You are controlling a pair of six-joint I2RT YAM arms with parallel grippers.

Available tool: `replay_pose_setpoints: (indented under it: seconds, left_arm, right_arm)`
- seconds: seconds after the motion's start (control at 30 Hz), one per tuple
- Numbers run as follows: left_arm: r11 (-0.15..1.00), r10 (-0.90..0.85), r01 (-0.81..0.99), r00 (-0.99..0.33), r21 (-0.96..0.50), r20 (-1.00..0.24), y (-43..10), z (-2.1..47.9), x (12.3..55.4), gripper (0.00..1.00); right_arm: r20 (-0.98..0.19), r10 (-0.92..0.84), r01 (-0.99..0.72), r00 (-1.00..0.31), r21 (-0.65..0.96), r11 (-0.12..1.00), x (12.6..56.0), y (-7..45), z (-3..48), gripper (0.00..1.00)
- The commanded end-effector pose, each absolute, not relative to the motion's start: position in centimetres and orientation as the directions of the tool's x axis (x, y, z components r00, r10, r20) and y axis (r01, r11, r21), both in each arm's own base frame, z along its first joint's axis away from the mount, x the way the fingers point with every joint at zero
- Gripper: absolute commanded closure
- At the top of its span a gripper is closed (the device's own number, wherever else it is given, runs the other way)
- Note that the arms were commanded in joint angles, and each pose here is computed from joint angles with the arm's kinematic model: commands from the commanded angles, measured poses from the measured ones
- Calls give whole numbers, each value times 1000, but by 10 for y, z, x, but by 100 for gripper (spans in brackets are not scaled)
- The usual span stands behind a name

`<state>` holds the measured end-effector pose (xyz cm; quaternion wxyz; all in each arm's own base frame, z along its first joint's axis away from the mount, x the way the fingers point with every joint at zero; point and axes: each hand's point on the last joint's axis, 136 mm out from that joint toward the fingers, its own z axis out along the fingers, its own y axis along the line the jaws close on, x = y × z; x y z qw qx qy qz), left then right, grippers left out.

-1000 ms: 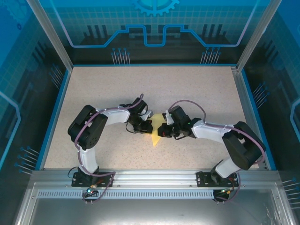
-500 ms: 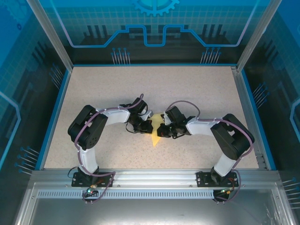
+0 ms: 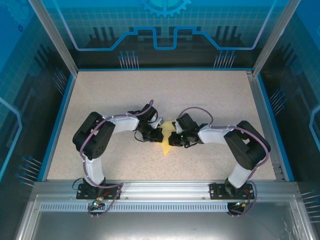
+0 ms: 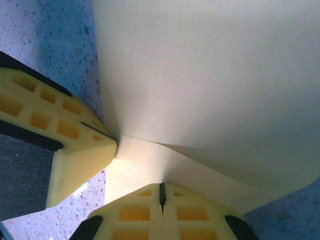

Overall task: Fold a paper plane with a square sheet of paper (pick it up from the middle)
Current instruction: Third fold the triangle at the center of the table.

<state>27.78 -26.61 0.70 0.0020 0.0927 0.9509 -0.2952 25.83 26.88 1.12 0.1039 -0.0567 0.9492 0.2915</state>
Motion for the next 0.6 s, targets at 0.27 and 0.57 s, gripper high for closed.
replay_pose_setpoints:
  seconds: [0.27, 0.57]
  left_arm:
    - [956, 179, 163, -983, -245, 44, -202, -66, 257, 95]
    - [956, 181, 165, -982, -242, 46, -203, -66, 259, 94]
  right_arm:
    - [-240, 111, -38, -964, 542, 840, 272, 231, 0, 100]
    - [-265, 104, -74, -959, 587, 806, 278, 237, 18, 100]
